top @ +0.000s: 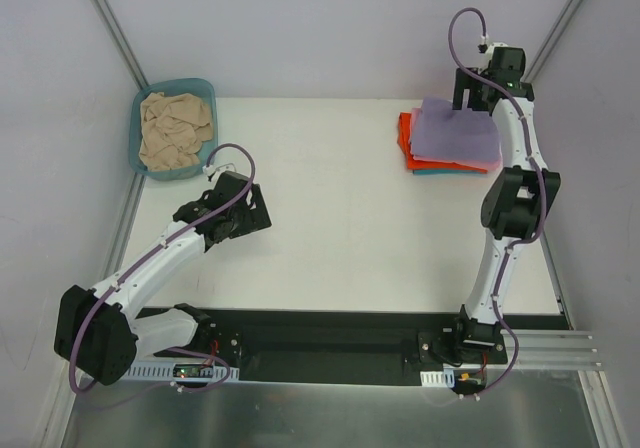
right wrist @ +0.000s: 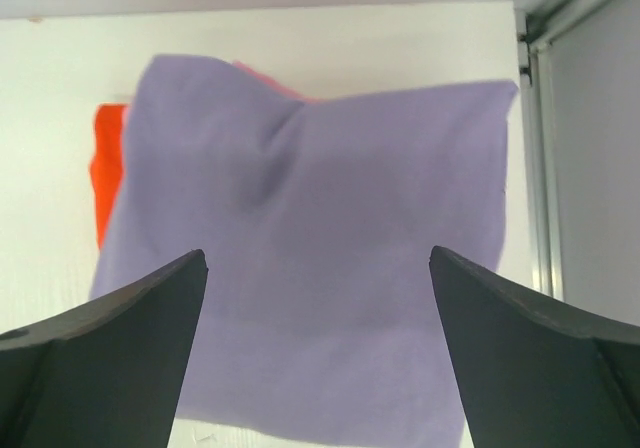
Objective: Fold and stack the t-shirts
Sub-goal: Put the neatly folded tshirt into the corner of the board with the right arm
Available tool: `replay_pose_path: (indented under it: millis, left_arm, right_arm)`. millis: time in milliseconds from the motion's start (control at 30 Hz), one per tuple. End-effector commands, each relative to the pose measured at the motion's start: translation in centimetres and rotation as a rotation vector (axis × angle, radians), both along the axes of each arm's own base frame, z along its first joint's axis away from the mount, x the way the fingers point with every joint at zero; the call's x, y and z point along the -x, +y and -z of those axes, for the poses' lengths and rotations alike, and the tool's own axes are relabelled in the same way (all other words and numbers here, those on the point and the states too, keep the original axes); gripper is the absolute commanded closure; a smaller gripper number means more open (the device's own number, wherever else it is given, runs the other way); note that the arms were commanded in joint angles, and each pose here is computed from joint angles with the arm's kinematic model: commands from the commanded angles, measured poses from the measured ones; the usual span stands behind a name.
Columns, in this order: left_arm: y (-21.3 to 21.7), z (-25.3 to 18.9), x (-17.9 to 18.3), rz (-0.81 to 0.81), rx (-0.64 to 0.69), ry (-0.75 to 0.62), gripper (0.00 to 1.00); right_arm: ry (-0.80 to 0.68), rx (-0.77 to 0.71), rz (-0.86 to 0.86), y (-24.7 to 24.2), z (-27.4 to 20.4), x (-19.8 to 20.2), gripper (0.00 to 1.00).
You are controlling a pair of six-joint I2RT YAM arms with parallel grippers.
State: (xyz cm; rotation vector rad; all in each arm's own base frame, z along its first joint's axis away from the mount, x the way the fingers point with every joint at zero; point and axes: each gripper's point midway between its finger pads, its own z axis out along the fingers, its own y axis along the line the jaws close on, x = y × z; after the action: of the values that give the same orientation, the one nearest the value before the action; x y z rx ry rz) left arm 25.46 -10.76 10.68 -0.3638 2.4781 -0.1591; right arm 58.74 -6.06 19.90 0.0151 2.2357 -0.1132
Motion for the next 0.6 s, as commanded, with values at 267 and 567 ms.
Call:
replay_pose_path:
  millis: [267,567]
  left_arm:
    - [0.5,0.3,-0.9,-0.048,-0.023,0.015,0.01]
    - [0.3,0.4,-0.8,-0.050,-0.015,0.022,0.01]
  right_arm:
    - [-0.064,-0.056,0.096,-2.8,3.3,-4.5,0.03]
    - [0.017,-0.061,0.141,-4.2,7.6,-4.0,0.03]
